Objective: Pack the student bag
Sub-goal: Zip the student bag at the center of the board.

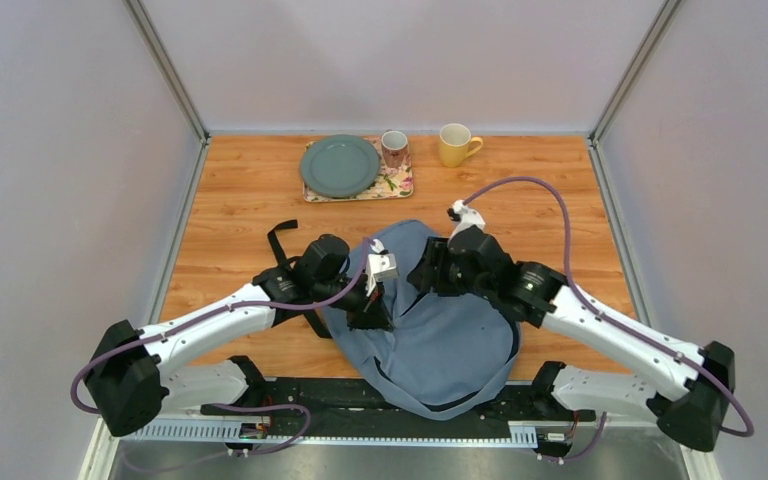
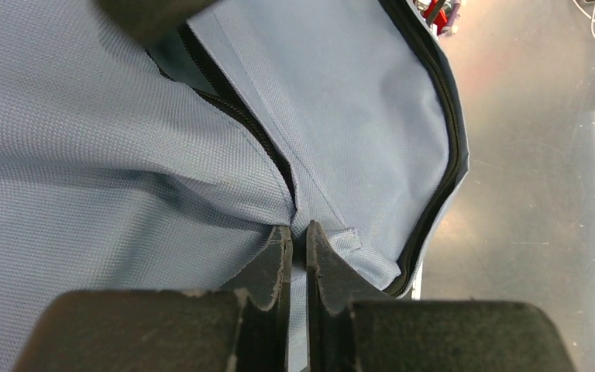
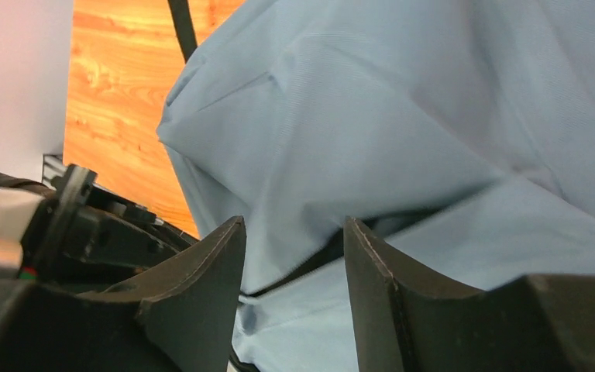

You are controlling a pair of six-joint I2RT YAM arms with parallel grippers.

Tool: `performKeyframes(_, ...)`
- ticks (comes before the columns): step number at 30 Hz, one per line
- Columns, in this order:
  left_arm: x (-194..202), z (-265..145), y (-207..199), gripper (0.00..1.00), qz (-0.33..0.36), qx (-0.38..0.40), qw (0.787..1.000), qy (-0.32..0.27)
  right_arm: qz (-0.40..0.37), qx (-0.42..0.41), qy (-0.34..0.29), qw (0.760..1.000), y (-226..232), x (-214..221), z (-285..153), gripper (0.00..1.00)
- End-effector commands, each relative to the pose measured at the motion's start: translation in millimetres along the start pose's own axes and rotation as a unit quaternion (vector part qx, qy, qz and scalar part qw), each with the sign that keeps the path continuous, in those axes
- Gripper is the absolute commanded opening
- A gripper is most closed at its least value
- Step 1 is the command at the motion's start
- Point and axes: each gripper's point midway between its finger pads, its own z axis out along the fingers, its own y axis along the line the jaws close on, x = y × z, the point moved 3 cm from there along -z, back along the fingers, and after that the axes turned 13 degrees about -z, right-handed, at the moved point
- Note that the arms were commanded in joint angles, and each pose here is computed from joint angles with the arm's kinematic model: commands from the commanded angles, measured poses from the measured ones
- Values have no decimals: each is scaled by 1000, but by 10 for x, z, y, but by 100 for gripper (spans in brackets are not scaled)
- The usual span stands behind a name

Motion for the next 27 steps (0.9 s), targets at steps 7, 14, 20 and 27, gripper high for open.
performKeyframes(7,7,-98,-142,43,10,10,1000,-25,-51,-25,128,990,105,477,271,42)
performKeyframes(14,147,-142,-33,54,-13,-29,998,-56,-21,-48,179,982,-65,998,75,33)
performKeyframes(20,125,-201,164,55,-38,-95,986,-134,-53,-47,201,977,-66,1129,-52,35)
performKeyframes(27,-29,-194,211,57,-111,-100,964,-218,-62,-41,215,974,88,1293,107,36)
